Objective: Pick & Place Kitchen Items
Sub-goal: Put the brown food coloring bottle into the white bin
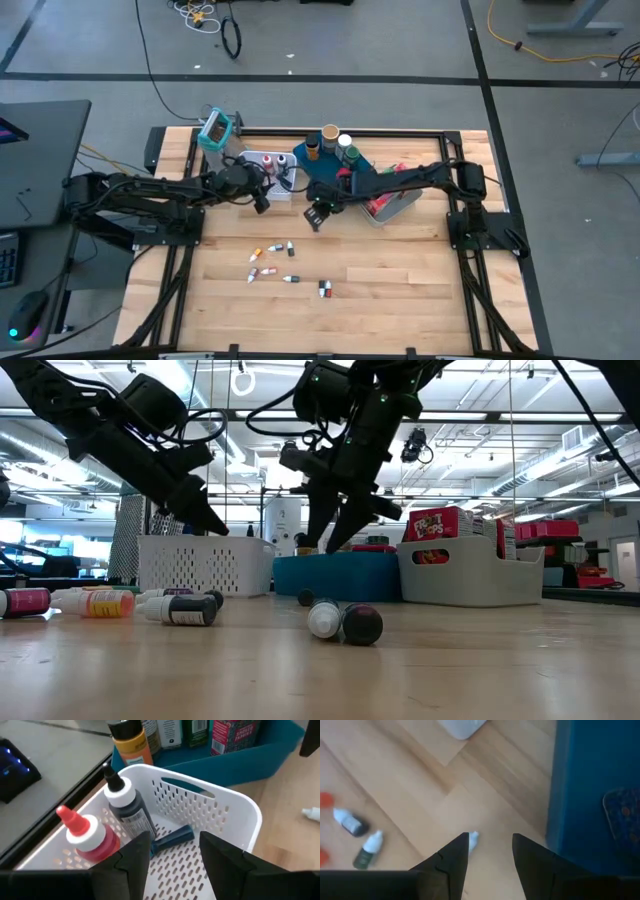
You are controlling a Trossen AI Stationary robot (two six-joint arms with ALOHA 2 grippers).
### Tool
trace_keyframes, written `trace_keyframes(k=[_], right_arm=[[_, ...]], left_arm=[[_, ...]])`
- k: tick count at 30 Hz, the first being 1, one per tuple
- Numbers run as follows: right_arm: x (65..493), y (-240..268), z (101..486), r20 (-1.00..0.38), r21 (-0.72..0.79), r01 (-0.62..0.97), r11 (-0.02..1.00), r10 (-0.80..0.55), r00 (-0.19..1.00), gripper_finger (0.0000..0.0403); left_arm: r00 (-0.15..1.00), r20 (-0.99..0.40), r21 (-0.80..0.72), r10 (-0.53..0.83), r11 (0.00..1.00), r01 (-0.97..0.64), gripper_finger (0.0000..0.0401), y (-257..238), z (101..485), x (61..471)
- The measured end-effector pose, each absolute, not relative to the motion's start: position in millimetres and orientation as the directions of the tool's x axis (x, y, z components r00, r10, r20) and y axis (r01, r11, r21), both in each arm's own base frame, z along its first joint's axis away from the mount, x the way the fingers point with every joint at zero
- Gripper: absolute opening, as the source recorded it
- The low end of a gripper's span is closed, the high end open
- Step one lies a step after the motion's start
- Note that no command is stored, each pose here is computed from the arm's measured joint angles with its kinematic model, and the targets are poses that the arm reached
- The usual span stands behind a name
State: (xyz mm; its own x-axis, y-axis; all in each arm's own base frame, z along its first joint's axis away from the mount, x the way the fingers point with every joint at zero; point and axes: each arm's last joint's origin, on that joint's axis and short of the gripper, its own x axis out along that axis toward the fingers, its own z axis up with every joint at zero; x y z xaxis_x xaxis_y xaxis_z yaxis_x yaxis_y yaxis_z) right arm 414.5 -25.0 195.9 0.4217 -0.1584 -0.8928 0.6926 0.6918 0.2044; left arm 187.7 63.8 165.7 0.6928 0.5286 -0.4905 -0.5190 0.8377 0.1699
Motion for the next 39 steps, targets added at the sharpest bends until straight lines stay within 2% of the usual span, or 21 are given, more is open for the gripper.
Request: trace_keyframes(k=[8, 19, 27, 29, 36, 39], right_arm=[[416.2, 4.9, 196.6, -0.879, 0.244, 0.741, 0.625, -0.180, 0.441, 0.0159], [415.1, 30.1, 196.7, -0.867, 0.238, 0.749, 0.618, -0.213, 0.451, 0.0159], [422.9, 28.0, 170.7, -0.886, 0.207, 0.742, 0.638, -0.199, 0.418, 0.0159], [429.3, 26.4, 166.7, -0.880, 0.265, 0.724, 0.637, -0.146, 0.451, 0.0159], [439.6, 18.9, 143.5, -0.886, 0.293, 0.718, 0.631, -0.102, 0.452, 0.0158], [436.5, 13.6, 131.8, -0.912, 0.253, 0.741, 0.622, -0.103, 0.398, 0.0152]], left_arm=[[0.693, -0.487, 0.206, 0.532, 0.841, -0.501, 0.0179, 64.0, 166.1, 187.8], [0.693, -0.487, 0.192, 0.532, 0.839, -0.509, 0.0179, 63.9, 166.0, 187.8], [0.699, -0.484, 0.176, 0.526, 0.841, -0.511, 0.0179, 63.9, 166.5, 188.2], [0.702, -0.481, 0.168, 0.526, 0.841, -0.515, 0.0179, 63.9, 166.7, 188.4], [0.727, -0.463, 0.150, 0.507, 0.853, -0.500, 0.0179, 63.2, 168.7, 190.0], [0.730, -0.464, 0.149, 0.503, 0.856, -0.495, 0.0179, 62.7, 168.6, 190.1]])
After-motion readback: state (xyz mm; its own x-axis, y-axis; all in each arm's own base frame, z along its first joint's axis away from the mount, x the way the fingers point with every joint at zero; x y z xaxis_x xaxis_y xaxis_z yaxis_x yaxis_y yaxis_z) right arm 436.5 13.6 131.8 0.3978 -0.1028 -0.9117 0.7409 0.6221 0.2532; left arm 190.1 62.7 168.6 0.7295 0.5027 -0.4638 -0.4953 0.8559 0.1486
